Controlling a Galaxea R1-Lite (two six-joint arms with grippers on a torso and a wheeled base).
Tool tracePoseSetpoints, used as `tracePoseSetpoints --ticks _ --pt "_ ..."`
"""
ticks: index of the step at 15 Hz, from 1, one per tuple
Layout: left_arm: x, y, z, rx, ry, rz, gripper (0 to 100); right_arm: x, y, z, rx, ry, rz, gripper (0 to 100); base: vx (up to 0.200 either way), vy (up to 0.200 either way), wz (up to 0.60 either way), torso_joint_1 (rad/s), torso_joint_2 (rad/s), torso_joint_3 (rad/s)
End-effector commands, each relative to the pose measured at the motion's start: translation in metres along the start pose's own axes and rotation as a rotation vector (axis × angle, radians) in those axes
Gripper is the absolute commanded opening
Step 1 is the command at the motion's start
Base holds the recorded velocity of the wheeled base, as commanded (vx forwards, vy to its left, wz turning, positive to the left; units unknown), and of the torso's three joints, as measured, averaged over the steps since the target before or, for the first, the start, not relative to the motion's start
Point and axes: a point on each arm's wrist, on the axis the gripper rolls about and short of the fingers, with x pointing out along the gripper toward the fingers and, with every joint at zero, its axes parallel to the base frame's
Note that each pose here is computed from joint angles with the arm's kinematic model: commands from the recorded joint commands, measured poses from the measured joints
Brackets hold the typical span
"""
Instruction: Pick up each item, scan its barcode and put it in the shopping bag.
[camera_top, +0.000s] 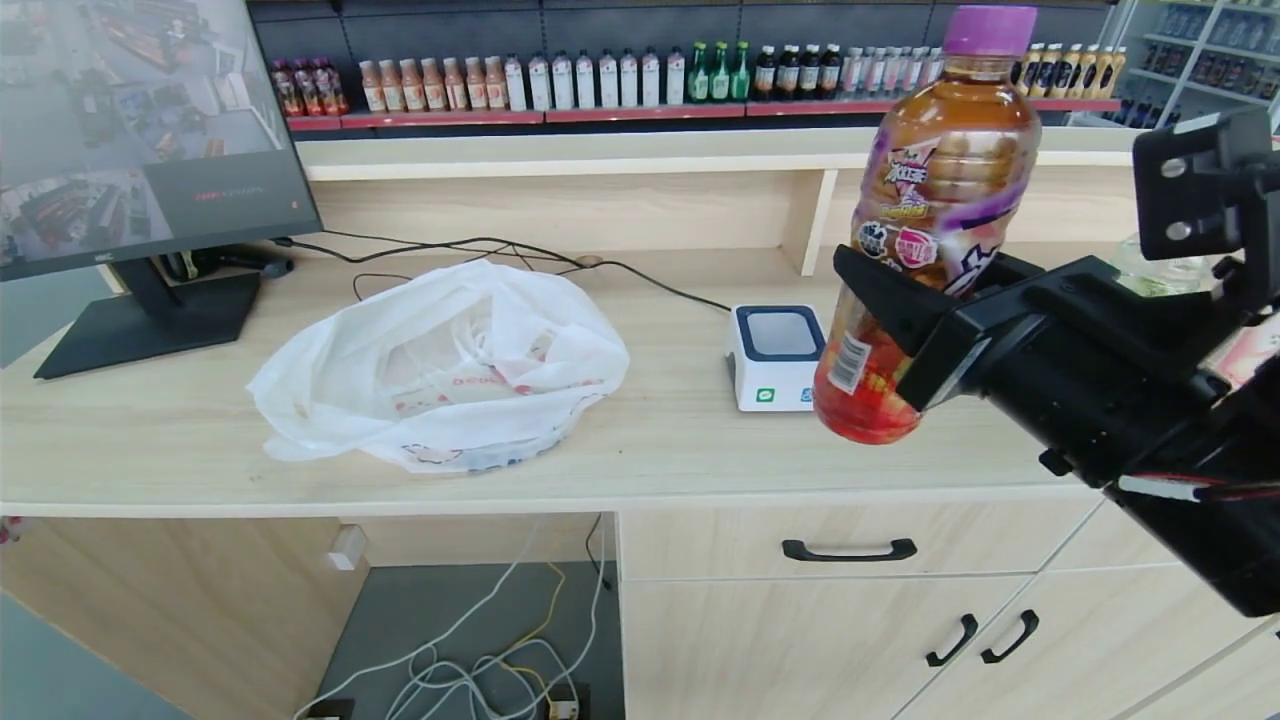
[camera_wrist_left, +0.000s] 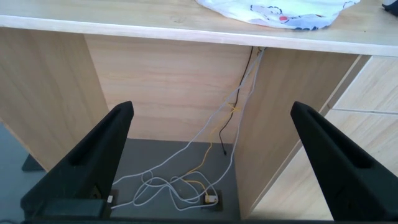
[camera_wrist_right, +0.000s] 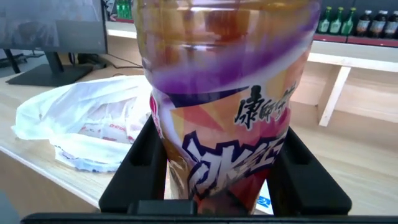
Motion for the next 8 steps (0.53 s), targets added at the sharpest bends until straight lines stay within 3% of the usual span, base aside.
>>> tracePoseSetpoints --ticks 1,5,8 --pt "0.0 0.0 0.0 -0.002 0.0 0.0 100 0.017 0.001 -0.014 -0.035 0.019 0.015 0 0.0 0.0 0.0 0.0 0.0 0.0" --pt "0.0 0.0 0.0 -0.004 0.0 0.0 100 0.045 -0.022 -0.024 -0.172 -0.035 0.024 0 0.0 0.0 0.0 0.0 0.0 0.0" --pt "0.0 0.0 0.0 0.002 0.0 0.0 100 0.059 -0.036 -0.037 -0.189 -0.083 0.073 0 0.0 0.0 0.0 0.0 0.0 0.0"
